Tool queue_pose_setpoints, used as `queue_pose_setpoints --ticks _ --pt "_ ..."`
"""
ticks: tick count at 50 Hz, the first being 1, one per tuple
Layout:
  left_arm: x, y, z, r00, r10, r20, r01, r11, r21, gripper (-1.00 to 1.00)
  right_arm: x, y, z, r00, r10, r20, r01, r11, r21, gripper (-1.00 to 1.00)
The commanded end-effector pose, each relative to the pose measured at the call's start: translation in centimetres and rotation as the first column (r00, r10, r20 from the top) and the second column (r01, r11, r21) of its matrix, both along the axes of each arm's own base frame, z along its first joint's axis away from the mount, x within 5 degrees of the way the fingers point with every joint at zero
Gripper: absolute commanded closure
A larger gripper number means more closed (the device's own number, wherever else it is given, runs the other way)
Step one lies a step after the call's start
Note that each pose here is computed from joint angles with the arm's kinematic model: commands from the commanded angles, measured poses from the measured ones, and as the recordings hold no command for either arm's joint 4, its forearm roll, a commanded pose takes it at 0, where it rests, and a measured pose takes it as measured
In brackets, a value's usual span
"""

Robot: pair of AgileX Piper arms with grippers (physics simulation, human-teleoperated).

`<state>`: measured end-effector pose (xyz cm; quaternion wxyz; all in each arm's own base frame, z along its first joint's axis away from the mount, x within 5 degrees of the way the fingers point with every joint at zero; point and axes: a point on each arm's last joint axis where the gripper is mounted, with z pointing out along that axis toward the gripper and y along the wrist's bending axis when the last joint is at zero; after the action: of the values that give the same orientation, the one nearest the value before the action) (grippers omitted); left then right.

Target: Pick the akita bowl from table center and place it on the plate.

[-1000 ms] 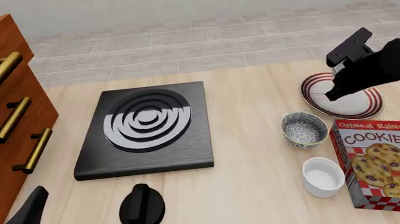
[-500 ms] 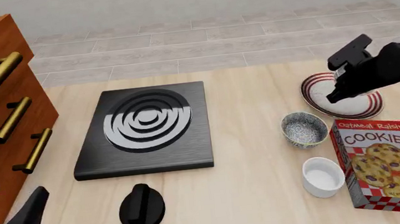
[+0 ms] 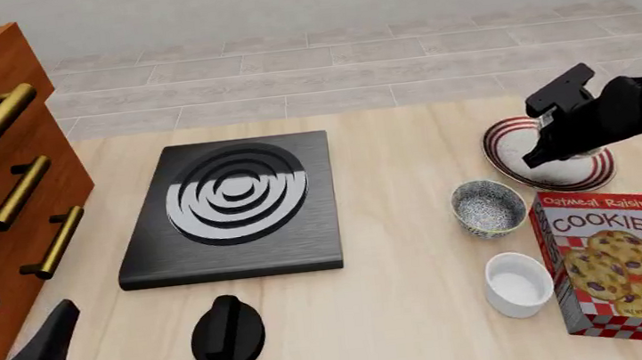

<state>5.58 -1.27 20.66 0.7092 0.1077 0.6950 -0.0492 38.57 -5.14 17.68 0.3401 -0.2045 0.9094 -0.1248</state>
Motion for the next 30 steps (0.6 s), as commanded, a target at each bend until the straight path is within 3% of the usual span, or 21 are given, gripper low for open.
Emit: queue_pose_setpoints --ticks 1,30 --pt "0.0 0.0 0.0 1.000 -0.002 -0.002 0.002 1.000 0.002 -1.00 0.6 -0.3 0.1 1.000 -0.010 0.012 0.010 1.000 0.000 1.00" --pt "0.1 0.0 0.0 1.000 -0.001 -0.005 0.001 1.000 0.005 -1.00 1.6 -0.1 -2.0 0.998 -0.041 -0.041 0.043 0.998 0.043 1.00"
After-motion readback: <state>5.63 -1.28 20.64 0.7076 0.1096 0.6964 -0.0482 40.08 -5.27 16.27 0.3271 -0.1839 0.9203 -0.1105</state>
